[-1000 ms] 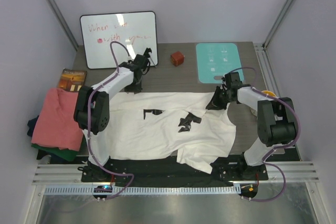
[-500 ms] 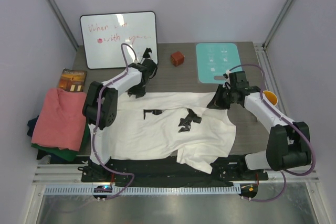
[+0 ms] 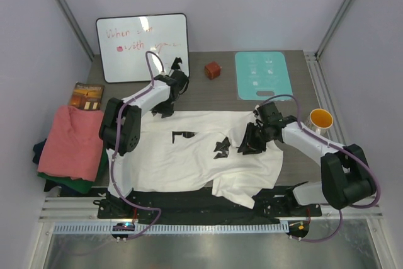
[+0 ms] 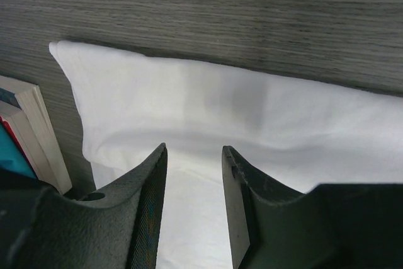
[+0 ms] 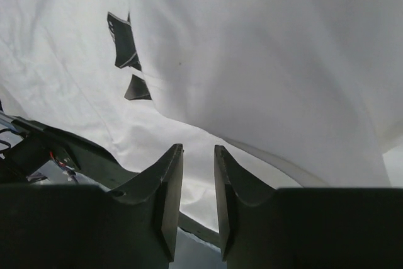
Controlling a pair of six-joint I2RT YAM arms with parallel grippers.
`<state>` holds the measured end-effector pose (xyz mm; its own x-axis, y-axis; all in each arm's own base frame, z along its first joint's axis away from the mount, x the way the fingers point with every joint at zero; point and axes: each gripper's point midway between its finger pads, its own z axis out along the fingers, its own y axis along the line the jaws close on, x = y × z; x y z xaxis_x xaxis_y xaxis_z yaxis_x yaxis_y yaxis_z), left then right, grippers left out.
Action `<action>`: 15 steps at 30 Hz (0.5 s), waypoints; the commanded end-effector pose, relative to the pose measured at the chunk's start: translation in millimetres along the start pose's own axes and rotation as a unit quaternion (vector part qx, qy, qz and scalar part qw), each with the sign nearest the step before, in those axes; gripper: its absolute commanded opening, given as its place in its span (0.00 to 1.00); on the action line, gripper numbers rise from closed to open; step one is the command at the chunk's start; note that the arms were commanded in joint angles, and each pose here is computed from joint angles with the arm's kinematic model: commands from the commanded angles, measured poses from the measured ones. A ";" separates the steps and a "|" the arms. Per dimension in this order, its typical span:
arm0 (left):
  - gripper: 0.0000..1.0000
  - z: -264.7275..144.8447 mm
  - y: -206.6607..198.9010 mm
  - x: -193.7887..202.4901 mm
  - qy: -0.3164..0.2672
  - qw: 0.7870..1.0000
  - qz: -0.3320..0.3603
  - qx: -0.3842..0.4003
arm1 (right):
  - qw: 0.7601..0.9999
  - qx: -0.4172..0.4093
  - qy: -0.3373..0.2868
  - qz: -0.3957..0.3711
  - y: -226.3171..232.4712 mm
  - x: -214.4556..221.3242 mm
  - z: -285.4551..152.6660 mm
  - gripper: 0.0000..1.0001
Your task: Fold and stack the t-shirts
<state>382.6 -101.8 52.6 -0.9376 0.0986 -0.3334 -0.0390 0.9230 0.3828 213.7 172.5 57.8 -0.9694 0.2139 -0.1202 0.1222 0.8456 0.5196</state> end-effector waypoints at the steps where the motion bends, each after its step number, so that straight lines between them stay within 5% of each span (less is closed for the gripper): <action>1: 0.41 -8.4 9.1 -11.6 -0.014 1.000 -0.008 -0.009 | 0.998 -0.027 -0.051 0.003 18.0 -10.4 -20.0 0.33; 5: 0.41 -8.9 8.2 -12.3 -0.015 1.000 -0.009 -0.006 | 0.991 -0.034 -0.124 -0.029 40.3 -42.4 -49.5 0.39; 15: 0.41 -9.8 11.0 -9.3 -0.014 1.000 -0.006 -0.009 | 0.995 0.012 -0.067 -0.074 23.4 -15.6 -10.2 0.40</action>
<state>380.4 -100.3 52.6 -0.9408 0.0994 -0.3240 -0.0361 0.9211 0.3877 249.8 183.9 101.1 -0.9284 0.2338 -0.2886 0.0444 0.8413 0.5387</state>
